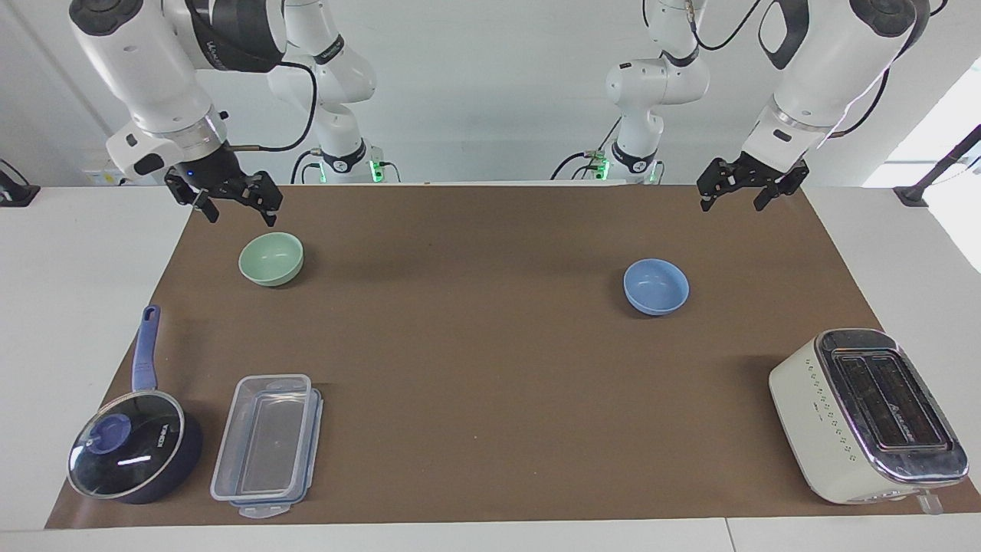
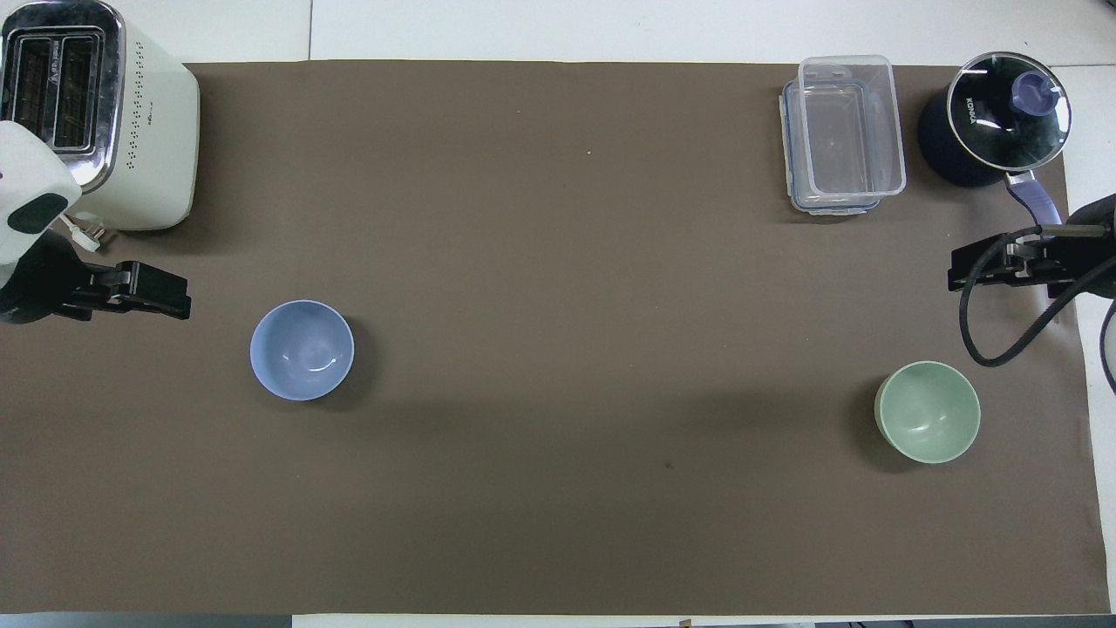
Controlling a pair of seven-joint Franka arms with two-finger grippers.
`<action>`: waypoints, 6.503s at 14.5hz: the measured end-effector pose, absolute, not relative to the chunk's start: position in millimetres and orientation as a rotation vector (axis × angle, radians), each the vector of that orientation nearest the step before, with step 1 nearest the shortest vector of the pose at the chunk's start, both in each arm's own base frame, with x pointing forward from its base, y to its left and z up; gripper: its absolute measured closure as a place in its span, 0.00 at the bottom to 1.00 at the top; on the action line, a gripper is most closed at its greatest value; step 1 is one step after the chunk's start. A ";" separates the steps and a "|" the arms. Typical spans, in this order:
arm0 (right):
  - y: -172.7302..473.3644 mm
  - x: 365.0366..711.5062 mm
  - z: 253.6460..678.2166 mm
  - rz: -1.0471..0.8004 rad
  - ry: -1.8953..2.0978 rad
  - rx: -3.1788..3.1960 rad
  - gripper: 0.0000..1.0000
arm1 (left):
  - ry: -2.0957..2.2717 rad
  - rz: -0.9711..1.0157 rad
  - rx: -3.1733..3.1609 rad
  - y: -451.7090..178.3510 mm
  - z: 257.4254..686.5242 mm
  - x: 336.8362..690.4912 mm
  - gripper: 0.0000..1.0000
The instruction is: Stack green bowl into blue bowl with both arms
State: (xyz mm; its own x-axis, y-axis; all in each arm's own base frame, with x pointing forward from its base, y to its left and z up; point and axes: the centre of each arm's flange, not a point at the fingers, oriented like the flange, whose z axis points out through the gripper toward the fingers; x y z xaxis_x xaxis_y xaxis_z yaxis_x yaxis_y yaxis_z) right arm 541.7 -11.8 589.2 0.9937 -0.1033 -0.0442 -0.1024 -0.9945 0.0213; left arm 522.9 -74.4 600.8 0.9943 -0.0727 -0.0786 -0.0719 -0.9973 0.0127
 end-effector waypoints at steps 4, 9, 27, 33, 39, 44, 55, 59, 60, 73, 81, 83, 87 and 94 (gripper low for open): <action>-11.8 541.7 589.1 -0.071 -0.161 3.118 0.00 | -0.114 -0.123 3.127 -74.7 600.9 523.0 0.00; -11.7 541.6 588.5 -0.074 -0.161 3.117 0.00 | -0.113 -0.119 3.127 -74.5 601.1 523.3 0.00; -78.3 498.6 505.7 -0.044 -0.085 3.129 0.00 | -0.306 -0.129 3.097 -57.4 350.4 524.2 0.15; -122.4 449.3 420.7 -0.036 -0.074 3.135 0.00 | -0.335 -0.161 3.092 -56.8 339.3 516.5 0.28; -142.9 425.4 361.7 -0.029 -0.050 3.137 0.00 | -0.334 -0.163 3.092 -56.4 338.7 515.5 0.82; -151.2 417.0 328.6 -0.055 -0.044 3.143 0.00 | -0.194 -0.175 3.101 -77.2 381.7 539.0 0.96; -149.9 414.9 326.9 -0.063 0.018 3.151 0.95 | 0.059 -0.133 3.030 -417.9 392.3 455.8 0.96; -154.7 431.2 357.8 -0.057 0.021 3.148 0.95 | 0.045 -0.169 3.042 -439.9 350.6 443.5 0.96; -156.2 437.2 368.6 -0.044 0.023 3.145 0.95 | 0.046 -0.175 3.045 -439.9 347.0 443.8 0.96; 71.1 487.2 409.5 0.071 -0.115 3.228 0.95 | 0.048 -0.173 3.057 -163.3 489.1 560.0 0.00; 221.5 493.1 393.9 0.021 -0.146 3.344 0.95 | -0.131 -0.193 3.106 -54.8 570.3 544.9 0.00; 229.6 492.8 383.5 0.001 -0.145 3.339 0.95 | -0.166 -0.181 3.110 -56.3 581.5 541.1 0.00; 237.0 489.3 382.2 -0.005 -0.120 3.339 0.95 | -0.184 -0.177 3.111 -56.1 584.7 539.2 0.00; 246.5 479.7 366.6 -0.047 -0.086 3.326 0.95 | -0.184 -0.177 3.111 -56.1 584.7 539.2 0.00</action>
